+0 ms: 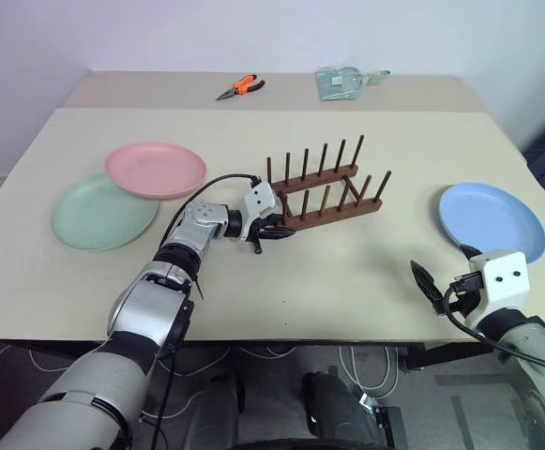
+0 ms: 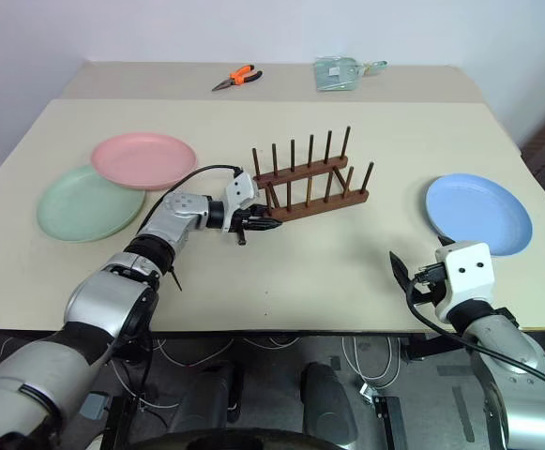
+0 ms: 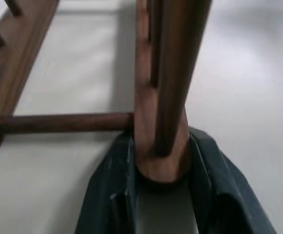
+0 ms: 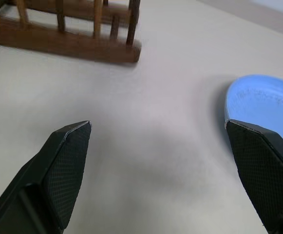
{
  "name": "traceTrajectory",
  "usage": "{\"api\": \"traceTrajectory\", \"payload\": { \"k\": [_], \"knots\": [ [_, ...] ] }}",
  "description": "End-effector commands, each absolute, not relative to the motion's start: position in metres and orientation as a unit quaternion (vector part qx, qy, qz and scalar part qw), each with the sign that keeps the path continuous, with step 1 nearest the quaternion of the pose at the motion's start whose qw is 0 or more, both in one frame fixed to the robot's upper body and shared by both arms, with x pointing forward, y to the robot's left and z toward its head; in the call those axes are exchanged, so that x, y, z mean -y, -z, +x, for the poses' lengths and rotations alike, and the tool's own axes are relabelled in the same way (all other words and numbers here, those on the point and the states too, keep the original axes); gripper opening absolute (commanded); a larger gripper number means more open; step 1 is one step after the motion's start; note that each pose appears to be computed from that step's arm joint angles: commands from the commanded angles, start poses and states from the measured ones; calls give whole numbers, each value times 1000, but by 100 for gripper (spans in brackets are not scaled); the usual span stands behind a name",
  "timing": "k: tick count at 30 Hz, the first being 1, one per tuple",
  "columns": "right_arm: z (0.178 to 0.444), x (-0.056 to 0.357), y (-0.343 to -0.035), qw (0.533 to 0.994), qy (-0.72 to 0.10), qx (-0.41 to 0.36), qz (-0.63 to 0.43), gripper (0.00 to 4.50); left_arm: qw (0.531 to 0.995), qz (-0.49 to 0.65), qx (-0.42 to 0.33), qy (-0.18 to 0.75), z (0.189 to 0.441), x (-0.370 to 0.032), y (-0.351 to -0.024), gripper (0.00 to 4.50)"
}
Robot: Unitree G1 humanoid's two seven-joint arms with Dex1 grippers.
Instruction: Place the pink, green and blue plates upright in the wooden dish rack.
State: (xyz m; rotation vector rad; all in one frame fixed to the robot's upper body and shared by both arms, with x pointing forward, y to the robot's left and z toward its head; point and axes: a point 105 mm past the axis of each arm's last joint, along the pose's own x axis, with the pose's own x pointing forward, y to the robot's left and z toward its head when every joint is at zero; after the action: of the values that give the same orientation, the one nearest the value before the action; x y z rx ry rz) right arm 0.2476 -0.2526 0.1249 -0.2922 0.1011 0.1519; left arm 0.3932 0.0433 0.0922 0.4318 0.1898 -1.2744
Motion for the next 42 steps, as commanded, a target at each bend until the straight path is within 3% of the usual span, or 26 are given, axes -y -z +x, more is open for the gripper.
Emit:
{"api": "traceTrajectory", "payload": {
  "k": [1, 8, 15, 16, 18, 19, 22, 26, 27, 32, 42],
  "knots": [
    [255, 251, -136, 984, -79, -29, -159, 450, 757, 206, -97, 612, 382, -49, -78, 78],
    [261, 246, -133, 981, -102, -34, -163, 450, 706, 210, -63, 673, 359, -61, -86, 78],
    [254, 255, -128, 978, -109, -59, -170, 450, 734, 216, -102, 636, 365, -83, -86, 421],
    [251, 253, -127, 976, -122, -65, -169, 450, 737, 218, -113, 630, 364, -92, -84, 440],
    [245, 241, -122, 970, -158, -81, -165, 395, 741, 209, -139, 622, 358, -112, -81, 450],
    [243, 234, -118, 966, -178, -92, -166, 360, 742, 204, -147, 622, 354, -120, -81, 450],
    [239, 215, -103, 949, -225, -123, -183, 206, 737, 178, -154, 634, 336, -128, -85, 356],
    [249, 209, -89, 946, -225, -139, -187, 1, 725, 170, -151, 651, 319, -108, -84, 155],
    [253, 209, -85, 945, -220, -147, -193, 0, 724, 175, -151, 650, 318, -101, -80, 105],
    [273, 209, -74, 943, -209, -162, -201, 0, 745, 201, -139, 621, 325, -78, -68, 105],
    [336, 215, -70, 951, -145, -153, -226, 0, 831, 194, -123, 506, 370, -66, -63, 105]
  ]
}}
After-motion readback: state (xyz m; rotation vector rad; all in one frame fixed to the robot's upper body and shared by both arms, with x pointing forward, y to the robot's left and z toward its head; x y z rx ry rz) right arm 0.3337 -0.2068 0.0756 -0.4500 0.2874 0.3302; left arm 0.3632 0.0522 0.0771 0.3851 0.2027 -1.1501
